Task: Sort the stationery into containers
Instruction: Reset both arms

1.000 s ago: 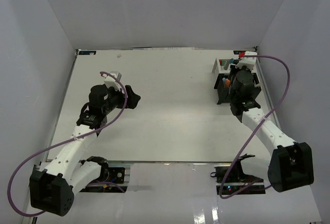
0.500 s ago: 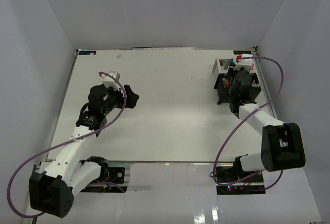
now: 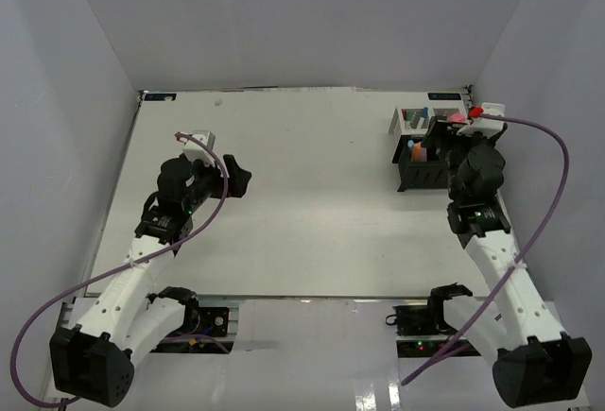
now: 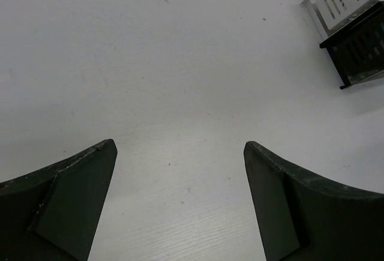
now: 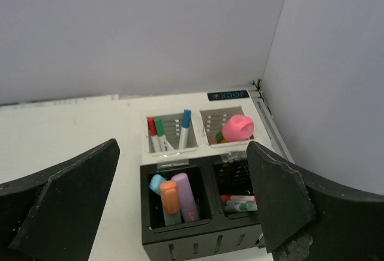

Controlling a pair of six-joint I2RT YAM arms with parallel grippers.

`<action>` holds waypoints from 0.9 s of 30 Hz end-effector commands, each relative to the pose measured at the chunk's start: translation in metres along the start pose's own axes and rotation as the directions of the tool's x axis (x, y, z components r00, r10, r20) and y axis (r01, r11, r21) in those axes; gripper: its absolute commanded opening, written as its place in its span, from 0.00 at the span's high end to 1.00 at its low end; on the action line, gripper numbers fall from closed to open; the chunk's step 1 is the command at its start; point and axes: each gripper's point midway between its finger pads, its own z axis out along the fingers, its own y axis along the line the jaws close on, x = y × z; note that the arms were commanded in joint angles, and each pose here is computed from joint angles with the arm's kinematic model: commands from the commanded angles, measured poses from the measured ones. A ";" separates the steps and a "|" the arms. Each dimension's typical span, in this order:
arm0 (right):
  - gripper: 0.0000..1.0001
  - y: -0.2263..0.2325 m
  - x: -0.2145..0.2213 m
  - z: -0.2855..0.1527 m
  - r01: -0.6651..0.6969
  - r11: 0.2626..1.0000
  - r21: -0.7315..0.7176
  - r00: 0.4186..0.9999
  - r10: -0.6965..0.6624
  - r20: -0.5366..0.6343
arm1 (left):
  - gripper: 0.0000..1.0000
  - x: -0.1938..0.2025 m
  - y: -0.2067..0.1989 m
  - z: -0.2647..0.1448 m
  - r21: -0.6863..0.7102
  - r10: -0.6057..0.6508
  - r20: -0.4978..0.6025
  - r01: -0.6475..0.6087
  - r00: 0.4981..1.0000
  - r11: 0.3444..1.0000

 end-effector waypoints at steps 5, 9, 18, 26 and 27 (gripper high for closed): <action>0.10 -0.010 -0.074 -0.082 -0.069 0.994 -0.083 0.996 0.073 0.044 | 0.02 -0.074 -0.009 -0.040 -0.053 0.011 0.166 -0.002 0.986 0.999; 0.10 -0.021 -0.082 -0.124 -0.107 0.990 -0.090 0.992 0.112 0.054 | 0.02 -0.102 -0.007 -0.074 -0.118 0.035 0.215 -0.009 0.976 0.993; 0.10 -0.038 -0.081 -0.195 -0.097 0.986 -0.136 0.982 0.116 0.148 | 0.02 -0.122 -0.009 -0.143 -0.168 0.046 0.327 0.010 0.944 0.986; 0.10 -0.045 -0.063 -0.210 -0.083 0.988 -0.129 0.977 0.106 0.183 | 0.02 -0.098 0.001 -0.169 -0.192 0.010 0.381 0.068 0.924 0.979; 0.10 -0.045 -0.060 -0.210 -0.081 0.988 -0.130 0.979 0.104 0.177 | 0.02 -0.093 0.004 -0.170 -0.203 0.014 0.383 0.069 0.923 0.977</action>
